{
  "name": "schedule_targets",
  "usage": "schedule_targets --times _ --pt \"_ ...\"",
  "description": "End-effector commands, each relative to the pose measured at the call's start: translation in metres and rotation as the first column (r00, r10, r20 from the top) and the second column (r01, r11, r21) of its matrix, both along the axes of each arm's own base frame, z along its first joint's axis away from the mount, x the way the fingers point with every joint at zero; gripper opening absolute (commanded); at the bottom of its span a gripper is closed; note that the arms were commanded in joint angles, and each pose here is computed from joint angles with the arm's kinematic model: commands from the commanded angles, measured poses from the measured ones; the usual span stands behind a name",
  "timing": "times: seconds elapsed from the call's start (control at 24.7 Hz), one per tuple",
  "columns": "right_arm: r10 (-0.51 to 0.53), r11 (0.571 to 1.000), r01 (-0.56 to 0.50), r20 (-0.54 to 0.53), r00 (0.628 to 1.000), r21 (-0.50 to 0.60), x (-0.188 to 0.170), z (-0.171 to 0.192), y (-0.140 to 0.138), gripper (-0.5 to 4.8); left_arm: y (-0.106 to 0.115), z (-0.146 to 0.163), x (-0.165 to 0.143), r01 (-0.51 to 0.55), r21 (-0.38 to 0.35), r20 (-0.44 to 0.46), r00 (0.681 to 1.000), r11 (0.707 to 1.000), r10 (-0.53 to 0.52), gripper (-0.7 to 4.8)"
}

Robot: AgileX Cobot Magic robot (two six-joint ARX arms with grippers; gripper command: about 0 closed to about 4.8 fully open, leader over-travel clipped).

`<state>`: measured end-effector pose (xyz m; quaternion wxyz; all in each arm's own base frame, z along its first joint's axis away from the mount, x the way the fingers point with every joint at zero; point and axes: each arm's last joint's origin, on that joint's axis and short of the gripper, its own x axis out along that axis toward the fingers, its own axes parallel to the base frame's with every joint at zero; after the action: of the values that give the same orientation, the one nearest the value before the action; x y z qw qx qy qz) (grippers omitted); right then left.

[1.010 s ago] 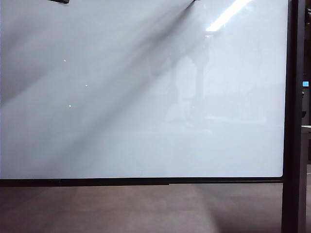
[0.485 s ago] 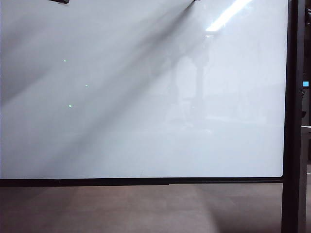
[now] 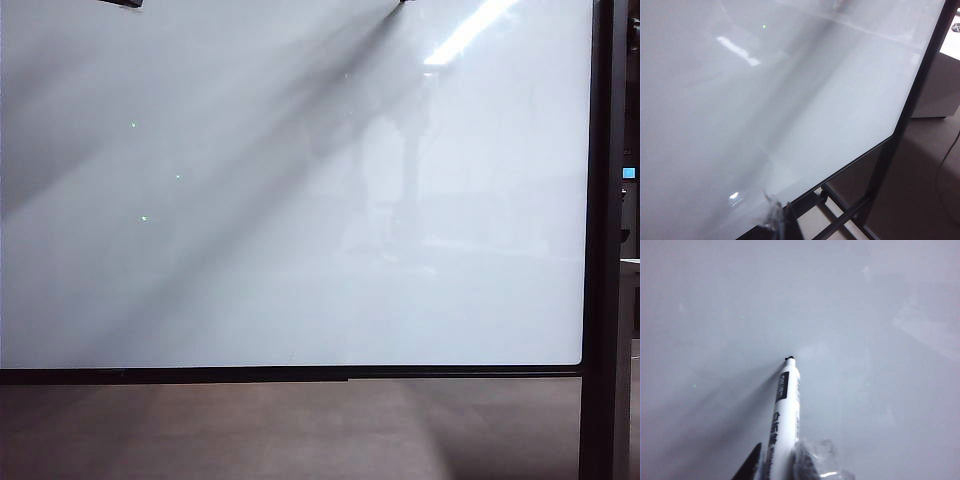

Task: Reach to the right to find the marker pen, pick it up, and write the number 2 on the whiteboard.

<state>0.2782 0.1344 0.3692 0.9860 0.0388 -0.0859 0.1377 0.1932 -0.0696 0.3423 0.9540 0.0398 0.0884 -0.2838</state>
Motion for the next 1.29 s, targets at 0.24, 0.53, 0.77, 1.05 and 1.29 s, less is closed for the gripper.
schedule_targets --times 0.24,0.53,0.77,1.05,1.29 --pt "-0.049 0.999 0.048 0.021 0.999 0.022 -0.0010 0.0043 -0.0018 -0.01 0.0000 0.0037 -0.0008 0.007 -0.003 0.017 1.000 1.000 -0.007 -0.05" --pt "-0.070 0.997 0.070 0.018 0.997 0.026 -0.0008 0.0042 -0.0024 -0.01 0.0000 0.0037 -0.0008 0.007 -0.003 0.017 1.000 1.000 -0.007 -0.05" --pt "-0.096 0.995 0.095 0.015 0.995 0.030 -0.0007 0.0042 -0.0032 -0.01 0.0000 0.0037 -0.0008 0.006 -0.003 0.017 1.000 1.000 -0.006 -0.05" --pt "-0.103 0.994 0.103 0.014 0.995 0.031 -0.0006 0.0041 -0.0034 -0.01 0.0000 0.0036 -0.0008 0.006 -0.003 0.017 1.000 1.000 -0.006 -0.05" --pt "-0.127 0.991 0.127 0.011 0.992 0.036 -0.0005 0.0041 -0.0041 -0.01 0.0000 0.0036 -0.0008 0.007 -0.003 0.017 1.000 1.000 -0.007 -0.05"
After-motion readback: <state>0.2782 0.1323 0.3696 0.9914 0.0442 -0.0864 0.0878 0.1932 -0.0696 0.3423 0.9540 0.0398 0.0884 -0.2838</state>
